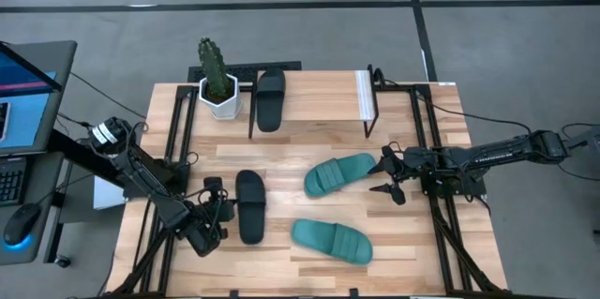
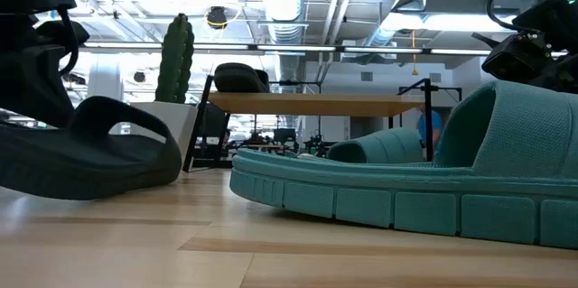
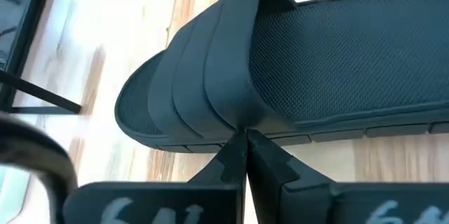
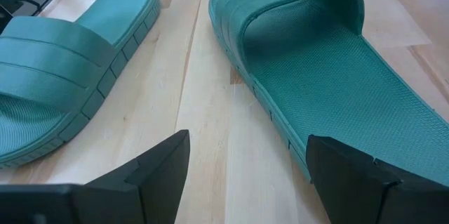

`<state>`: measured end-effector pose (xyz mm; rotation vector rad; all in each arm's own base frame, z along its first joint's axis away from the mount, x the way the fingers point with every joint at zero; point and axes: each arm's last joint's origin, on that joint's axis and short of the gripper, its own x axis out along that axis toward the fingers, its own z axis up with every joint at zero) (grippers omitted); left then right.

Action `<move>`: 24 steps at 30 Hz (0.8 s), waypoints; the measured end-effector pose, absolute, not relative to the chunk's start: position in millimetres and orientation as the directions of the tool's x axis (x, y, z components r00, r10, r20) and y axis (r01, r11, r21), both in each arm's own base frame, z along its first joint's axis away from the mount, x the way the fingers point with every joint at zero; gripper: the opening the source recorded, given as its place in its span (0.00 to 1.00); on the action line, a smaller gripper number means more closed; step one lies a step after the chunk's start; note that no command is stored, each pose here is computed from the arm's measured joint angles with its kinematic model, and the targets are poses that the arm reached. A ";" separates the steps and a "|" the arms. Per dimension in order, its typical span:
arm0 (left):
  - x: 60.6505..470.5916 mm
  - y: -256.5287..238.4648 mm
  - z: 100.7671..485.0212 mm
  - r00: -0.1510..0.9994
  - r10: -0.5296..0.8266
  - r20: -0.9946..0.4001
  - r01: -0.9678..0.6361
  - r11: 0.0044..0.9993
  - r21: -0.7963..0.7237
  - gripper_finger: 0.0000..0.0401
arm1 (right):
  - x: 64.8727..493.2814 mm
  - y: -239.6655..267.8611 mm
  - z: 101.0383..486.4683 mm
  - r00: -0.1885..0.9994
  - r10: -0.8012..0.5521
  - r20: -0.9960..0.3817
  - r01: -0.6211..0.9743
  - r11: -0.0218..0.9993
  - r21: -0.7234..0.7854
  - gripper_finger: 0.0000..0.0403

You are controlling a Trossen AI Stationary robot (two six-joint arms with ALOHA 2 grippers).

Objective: Pick and place slides into the shelf
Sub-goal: Put the black slide on the shelf

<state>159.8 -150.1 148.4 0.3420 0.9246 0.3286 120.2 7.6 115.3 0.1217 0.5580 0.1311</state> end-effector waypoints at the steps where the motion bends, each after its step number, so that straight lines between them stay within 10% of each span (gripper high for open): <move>1: 159.6 -150.3 148.3 0.557 0.413 -0.721 -0.126 0.900 0.418 0.00 | 120.2 7.6 115.4 0.840 0.157 -0.519 -0.091 0.984 0.150 0.67; 24: 171.8 -146.0 175.0 0.453 0.461 -0.763 -0.013 0.859 0.511 0.00 | 120.1 7.7 115.2 0.840 0.157 -0.519 -0.091 0.984 0.150 0.67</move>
